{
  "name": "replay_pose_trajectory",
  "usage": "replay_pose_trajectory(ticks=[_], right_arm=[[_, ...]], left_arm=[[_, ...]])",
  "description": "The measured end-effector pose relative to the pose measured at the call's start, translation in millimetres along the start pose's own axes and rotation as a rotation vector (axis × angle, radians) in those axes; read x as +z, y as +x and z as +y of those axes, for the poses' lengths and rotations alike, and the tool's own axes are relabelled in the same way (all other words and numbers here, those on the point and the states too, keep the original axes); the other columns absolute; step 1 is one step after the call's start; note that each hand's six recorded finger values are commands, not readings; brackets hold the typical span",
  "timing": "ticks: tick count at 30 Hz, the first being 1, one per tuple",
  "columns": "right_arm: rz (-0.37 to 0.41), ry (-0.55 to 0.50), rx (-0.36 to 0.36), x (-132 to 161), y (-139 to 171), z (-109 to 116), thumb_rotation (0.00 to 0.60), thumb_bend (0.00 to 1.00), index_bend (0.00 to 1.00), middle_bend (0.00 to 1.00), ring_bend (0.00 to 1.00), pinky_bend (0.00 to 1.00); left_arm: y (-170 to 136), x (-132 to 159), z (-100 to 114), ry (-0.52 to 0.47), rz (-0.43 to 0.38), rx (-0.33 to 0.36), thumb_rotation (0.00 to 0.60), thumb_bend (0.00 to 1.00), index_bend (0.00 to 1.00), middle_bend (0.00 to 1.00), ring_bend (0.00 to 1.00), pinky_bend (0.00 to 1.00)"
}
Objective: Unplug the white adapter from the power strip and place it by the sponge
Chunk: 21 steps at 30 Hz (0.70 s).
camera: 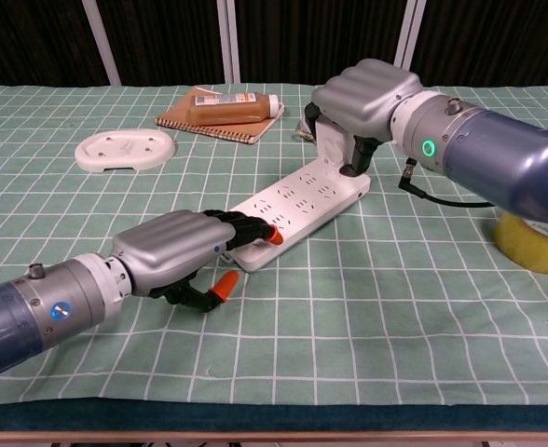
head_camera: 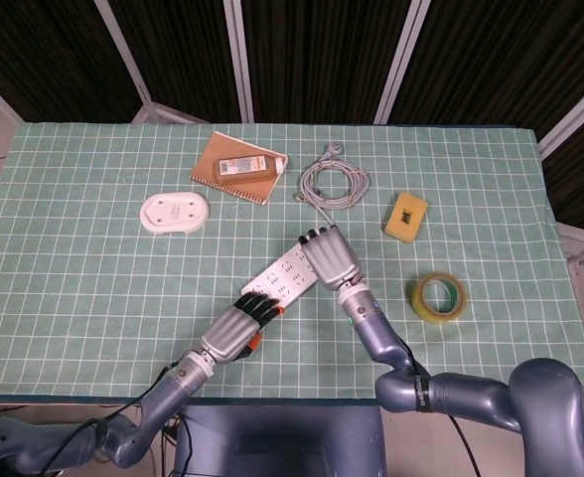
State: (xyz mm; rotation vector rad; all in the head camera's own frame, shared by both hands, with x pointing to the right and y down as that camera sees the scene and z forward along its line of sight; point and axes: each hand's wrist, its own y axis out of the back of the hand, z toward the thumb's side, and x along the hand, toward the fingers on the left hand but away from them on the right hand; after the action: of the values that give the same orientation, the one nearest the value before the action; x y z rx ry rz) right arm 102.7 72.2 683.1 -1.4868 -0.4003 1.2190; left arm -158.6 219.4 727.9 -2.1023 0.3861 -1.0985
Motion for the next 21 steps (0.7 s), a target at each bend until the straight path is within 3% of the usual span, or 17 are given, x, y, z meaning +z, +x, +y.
replay_pose_trajectory(ticks=[7,14,18,20,21], right_arm=[[-0.017,-0.002,-0.051,-8.4,8.9,19.8,0.600,0.81,0.72,0.55,0.52,0.61],[-0.048,0.004,-0.089,-21.5,21.8,34.4,0.600,0.81,0.70,0.55,0.51,0.60],[-0.062,0.018,-0.094,-28.8,30.6,37.4,0.600,0.80,0.57,0.49,0.42,0.59],[-0.078,0.028,-0.088,-34.4,36.2,35.9,0.600,0.74,0.48,0.43,0.37,0.62],[-0.087,0.031,-0.082,-36.9,38.5,34.3,0.600,0.71,0.44,0.41,0.35,0.57]], left_arm=[[0.4,-5.4,35.8,-0.053,0.022,0.122,0.600,0.57,0.14,0.12,0.07,0.21],[-8.2,-20.1,91.6,-0.123,0.055,0.300,0.600,0.46,0.14,0.12,0.07,0.20],[-18.3,-31.3,115.5,-0.137,0.077,0.377,0.600,0.40,0.14,0.12,0.06,0.17],[-25.7,-38.8,124.6,-0.130,0.090,0.401,0.600,0.38,0.14,0.12,0.06,0.17],[-29.2,-42.1,127.8,-0.126,0.096,0.411,0.600,0.38,0.14,0.12,0.06,0.17]])
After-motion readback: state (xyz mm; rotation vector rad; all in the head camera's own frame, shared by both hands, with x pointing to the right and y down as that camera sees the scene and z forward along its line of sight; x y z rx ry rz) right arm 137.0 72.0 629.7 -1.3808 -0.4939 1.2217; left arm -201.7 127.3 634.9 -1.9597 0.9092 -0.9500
